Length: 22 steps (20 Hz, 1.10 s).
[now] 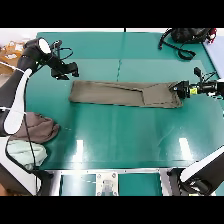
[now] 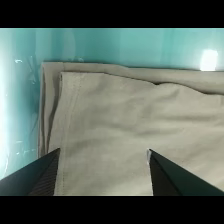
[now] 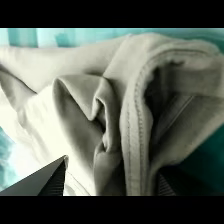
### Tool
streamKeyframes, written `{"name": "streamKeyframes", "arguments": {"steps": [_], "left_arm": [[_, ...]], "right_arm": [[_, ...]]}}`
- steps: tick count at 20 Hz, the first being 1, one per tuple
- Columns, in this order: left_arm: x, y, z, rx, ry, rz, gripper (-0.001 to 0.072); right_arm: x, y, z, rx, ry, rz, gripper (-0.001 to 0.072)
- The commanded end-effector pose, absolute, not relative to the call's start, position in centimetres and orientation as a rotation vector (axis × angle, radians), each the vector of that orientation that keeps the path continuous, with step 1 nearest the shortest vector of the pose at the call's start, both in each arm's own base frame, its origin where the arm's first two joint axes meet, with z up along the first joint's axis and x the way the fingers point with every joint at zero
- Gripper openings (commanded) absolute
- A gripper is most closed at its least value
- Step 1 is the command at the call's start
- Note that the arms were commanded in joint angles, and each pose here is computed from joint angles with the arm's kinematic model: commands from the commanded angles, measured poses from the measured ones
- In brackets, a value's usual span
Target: Fold the shirts.
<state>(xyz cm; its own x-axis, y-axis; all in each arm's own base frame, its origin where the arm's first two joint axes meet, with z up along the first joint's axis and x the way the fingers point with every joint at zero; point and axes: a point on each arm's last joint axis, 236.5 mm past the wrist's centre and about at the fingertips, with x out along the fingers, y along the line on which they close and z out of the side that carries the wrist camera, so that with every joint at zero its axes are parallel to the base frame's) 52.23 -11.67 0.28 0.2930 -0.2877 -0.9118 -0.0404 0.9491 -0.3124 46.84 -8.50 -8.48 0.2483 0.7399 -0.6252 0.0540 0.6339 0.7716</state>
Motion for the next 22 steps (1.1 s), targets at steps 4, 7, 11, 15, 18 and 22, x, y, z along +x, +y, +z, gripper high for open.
{"name": "streamKeyframes", "arguments": {"steps": [4,7,11,15,18,22], "left_arm": [[52.1,-11.7,0.2,-0.296,1.273,-0.174,0.0624],[52.1,-11.8,0.3,-0.299,1.275,-0.177,0.0624],[51.8,-14.7,1.3,-0.318,1.255,-0.338,0.0026],[52.4,-18.6,3.1,-0.415,1.192,-0.453,0.0026],[52.7,-23.4,2.5,-0.389,1.141,-0.508,0.0025],[51.4,-36.4,-0.4,-0.399,1.042,-0.686,0.0025]], "right_arm": [[46.0,-8.2,-8.5,0.699,1.323,0.564,0.0607],[46.3,-7.0,-9.5,0.669,1.347,0.567,0.0607],[46.8,-5.4,-9.8,0.644,1.355,0.586,0.0159],[47.4,-5.6,-9.2,0.652,1.344,0.565,0.0016],[48.5,-5.8,-5.6,0.622,1.302,0.546,0.0015],[48.5,-3.6,3.3,0.539,1.261,0.576,0.0016]]}}
